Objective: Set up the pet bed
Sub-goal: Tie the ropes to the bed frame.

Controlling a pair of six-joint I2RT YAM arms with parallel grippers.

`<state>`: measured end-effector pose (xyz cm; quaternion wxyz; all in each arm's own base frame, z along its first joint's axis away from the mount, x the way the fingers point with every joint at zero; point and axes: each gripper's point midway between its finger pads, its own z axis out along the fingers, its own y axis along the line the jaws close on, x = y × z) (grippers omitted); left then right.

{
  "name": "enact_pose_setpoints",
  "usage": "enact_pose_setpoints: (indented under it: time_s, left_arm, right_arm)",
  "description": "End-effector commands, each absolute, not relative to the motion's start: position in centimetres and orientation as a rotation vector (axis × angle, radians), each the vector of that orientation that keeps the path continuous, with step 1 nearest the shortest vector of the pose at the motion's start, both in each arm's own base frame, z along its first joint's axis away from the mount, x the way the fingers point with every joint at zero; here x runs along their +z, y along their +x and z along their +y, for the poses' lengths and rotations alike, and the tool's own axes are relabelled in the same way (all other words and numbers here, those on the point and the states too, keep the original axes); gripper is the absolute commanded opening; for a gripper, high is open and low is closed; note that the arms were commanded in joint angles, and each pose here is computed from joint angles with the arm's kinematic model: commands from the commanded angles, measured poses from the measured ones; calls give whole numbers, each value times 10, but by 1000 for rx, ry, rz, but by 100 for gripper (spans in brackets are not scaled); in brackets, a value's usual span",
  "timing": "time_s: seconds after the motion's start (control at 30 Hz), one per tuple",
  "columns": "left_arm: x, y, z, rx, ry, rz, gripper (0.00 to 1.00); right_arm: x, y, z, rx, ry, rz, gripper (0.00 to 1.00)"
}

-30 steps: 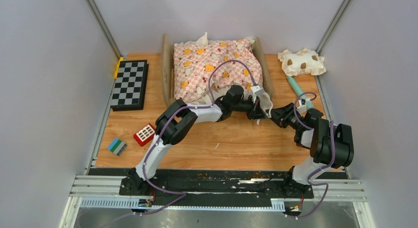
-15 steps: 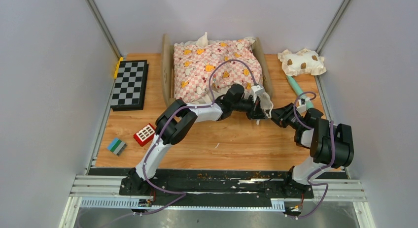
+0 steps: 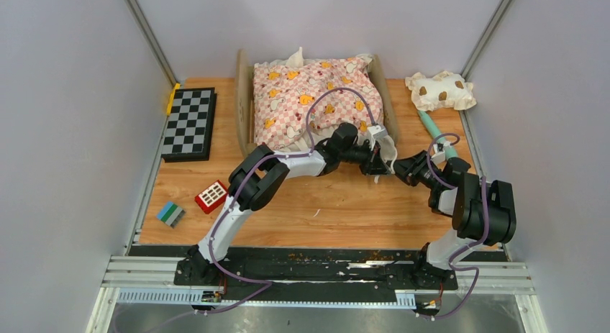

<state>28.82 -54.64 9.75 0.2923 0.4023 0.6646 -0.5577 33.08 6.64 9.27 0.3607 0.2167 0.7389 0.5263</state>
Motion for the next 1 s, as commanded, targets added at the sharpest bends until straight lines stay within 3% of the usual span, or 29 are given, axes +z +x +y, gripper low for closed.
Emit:
enact_pose_setpoints:
  time_s: [0.0, 0.17, 0.33, 0.4, 0.67, 0.97]
  left_arm:
    - [110, 292, -552, -1498, 1094, 1716, 0]
    - [109, 292, -552, -1496, 1096, 1717, 0]
    - [109, 292, -551, -1490, 1097, 1724, 0]
    - [107, 292, -550, -1486, 1095, 1732, 1]
    - [98, 292, -545, -1462, 1091, 1764, 24]
    - [89, 295, -544, -1441, 1075, 1787, 30]
  right_arm:
    - [114, 338, 69, 1359, 441, 1852, 28]
    - [113, 337, 70, 1364, 440, 1854, 11]
    - [110, 338, 68, 1344, 458, 1866, 0]
    - [106, 340, 65, 1315, 476, 1880, 0]
    - [91, 342, 47, 1099, 562, 1994, 0]
    - [87, 341, 47, 1103, 578, 2016, 0]
